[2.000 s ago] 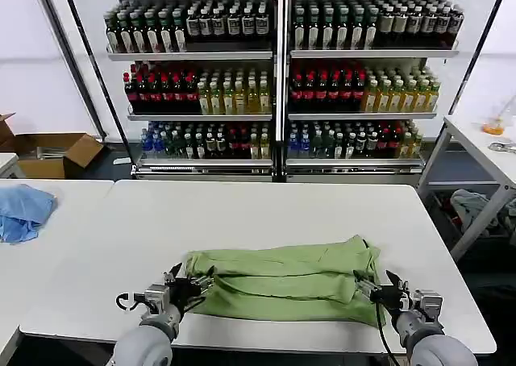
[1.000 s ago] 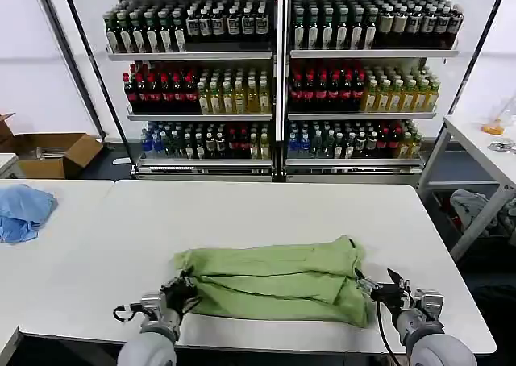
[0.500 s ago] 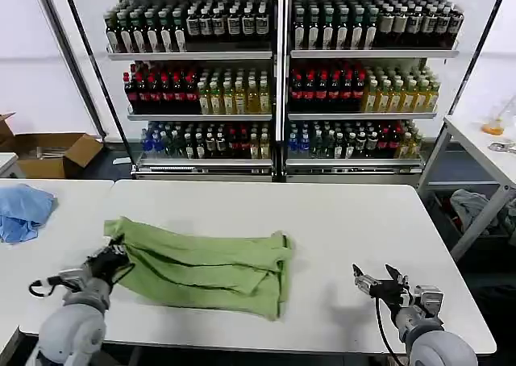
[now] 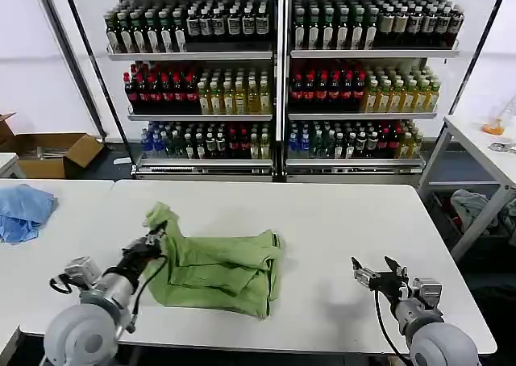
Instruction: Fold and organize the clothes.
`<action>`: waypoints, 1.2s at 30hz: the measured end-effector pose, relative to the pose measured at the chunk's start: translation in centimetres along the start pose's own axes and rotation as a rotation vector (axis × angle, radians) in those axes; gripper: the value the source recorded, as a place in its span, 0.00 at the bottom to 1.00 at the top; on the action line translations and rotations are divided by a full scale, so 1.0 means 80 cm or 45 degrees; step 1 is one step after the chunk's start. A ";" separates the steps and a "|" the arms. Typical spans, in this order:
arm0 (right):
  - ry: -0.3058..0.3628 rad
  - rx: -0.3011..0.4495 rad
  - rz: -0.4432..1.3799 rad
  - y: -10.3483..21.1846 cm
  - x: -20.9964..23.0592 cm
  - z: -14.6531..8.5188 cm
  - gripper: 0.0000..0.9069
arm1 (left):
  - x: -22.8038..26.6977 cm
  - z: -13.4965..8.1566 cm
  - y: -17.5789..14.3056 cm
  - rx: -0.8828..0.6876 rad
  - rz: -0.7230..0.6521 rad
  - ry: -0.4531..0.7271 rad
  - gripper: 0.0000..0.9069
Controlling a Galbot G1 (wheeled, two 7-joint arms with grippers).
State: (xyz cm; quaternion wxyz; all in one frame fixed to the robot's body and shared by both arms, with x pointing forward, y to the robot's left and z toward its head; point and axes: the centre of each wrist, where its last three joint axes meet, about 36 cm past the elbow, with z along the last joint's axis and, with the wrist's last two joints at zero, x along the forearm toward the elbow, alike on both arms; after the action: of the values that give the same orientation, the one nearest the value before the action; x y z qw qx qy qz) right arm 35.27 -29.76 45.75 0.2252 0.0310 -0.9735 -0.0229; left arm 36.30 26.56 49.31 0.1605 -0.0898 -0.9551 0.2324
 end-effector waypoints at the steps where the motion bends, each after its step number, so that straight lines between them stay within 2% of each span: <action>1: -0.001 0.000 0.001 0.000 -0.001 0.000 1.00 | -0.003 0.005 -0.006 0.023 0.024 0.013 0.02; 10: -0.006 0.001 -0.001 -0.001 -0.007 -0.003 1.00 | -0.049 0.059 -0.045 0.132 0.122 0.141 0.04; 11: -0.008 0.000 -0.001 0.000 -0.007 -0.003 1.00 | -0.054 0.065 -0.048 0.128 0.121 0.156 0.19; 12: -0.008 -0.001 -0.003 0.000 -0.008 -0.003 1.00 | -0.060 0.070 -0.051 0.120 0.123 0.172 0.19; 13: -0.008 -0.003 -0.004 0.001 -0.009 -0.003 1.00 | -0.065 0.075 -0.053 0.109 0.124 0.186 1.00; 23: -0.006 0.004 -0.005 0.000 -0.016 -0.005 1.00 | -0.086 0.095 -0.080 0.035 0.210 0.255 1.00; 29: -0.008 0.004 -0.013 0.003 -0.020 -0.007 1.00 | -0.075 0.099 -0.098 0.010 0.313 0.279 1.00; 36: -0.009 0.005 -0.016 0.003 -0.022 -0.008 1.00 | -0.062 0.090 -0.095 -0.027 0.347 0.270 1.00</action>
State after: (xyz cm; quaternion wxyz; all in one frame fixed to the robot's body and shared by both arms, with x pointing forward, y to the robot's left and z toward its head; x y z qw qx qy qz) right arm 37.07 -29.44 45.56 0.2215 0.0374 -0.9742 -0.0223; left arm 37.71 15.70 45.52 0.2264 -0.2442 -0.9142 0.2311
